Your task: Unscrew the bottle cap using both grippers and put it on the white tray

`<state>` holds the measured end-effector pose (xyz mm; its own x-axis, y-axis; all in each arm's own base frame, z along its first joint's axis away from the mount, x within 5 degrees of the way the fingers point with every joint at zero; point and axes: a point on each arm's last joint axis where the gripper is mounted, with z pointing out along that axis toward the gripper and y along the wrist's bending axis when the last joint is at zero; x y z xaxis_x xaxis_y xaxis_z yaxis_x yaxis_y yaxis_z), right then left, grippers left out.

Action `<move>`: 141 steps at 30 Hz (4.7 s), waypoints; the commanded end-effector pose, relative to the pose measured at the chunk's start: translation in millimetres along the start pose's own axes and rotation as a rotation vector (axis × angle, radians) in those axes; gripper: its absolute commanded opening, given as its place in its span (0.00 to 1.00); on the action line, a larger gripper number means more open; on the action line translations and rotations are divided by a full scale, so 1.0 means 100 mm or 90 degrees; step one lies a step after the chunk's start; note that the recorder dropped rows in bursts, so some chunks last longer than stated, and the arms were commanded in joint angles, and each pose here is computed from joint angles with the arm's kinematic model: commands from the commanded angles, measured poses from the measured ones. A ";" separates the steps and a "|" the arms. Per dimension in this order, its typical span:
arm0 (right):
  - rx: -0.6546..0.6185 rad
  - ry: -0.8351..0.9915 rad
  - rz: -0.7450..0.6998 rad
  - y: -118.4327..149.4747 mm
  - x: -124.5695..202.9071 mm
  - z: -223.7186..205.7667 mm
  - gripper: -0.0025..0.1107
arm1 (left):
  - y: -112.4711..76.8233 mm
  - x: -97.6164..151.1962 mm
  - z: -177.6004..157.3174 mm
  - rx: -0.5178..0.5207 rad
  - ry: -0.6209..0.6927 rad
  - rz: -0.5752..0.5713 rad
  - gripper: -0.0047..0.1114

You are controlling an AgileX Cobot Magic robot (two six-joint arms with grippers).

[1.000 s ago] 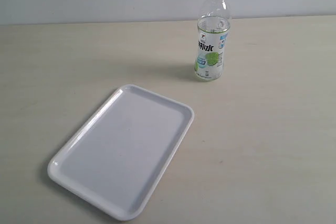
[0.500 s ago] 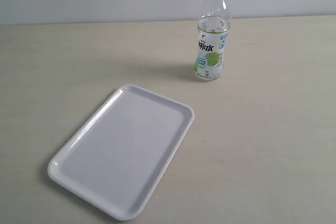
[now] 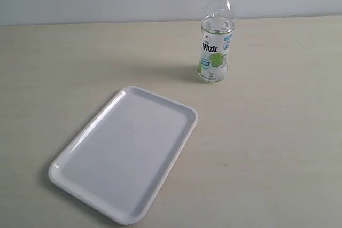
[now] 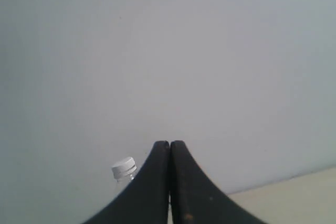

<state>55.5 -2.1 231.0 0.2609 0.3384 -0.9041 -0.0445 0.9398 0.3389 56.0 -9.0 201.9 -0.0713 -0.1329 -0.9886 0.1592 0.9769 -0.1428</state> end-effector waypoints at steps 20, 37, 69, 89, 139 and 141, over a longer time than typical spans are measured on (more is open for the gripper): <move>0.003 0.270 -0.202 -0.15 0.54 0.89 0.03 | 0.00 0.01 0.00 0.000 -0.002 0.003 0.04; -0.084 0.437 -0.272 -0.45 1.60 2.12 0.72 | 0.00 0.01 0.00 0.000 -0.002 0.003 0.04; -0.353 0.371 -0.280 -0.43 2.42 2.15 0.72 | 0.00 0.01 0.00 0.000 -0.002 0.003 0.04; -0.360 0.373 -0.249 -0.45 2.70 2.58 0.82 | 0.00 0.01 0.00 0.000 -0.002 0.003 0.04; -0.457 0.409 -0.255 -0.19 2.62 3.00 0.02 | 0.00 0.01 0.00 0.000 -0.002 0.004 0.04; -0.461 0.410 -0.257 -0.19 2.62 2.99 0.02 | 0.00 0.01 0.00 0.000 -0.002 0.004 0.04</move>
<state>412.7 53.4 56.5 -0.1973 -0.2603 -0.9451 -0.6837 0.7275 -0.0577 56.0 -9.0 201.9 -0.0713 -0.1329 -0.9886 0.1592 0.9769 -0.1428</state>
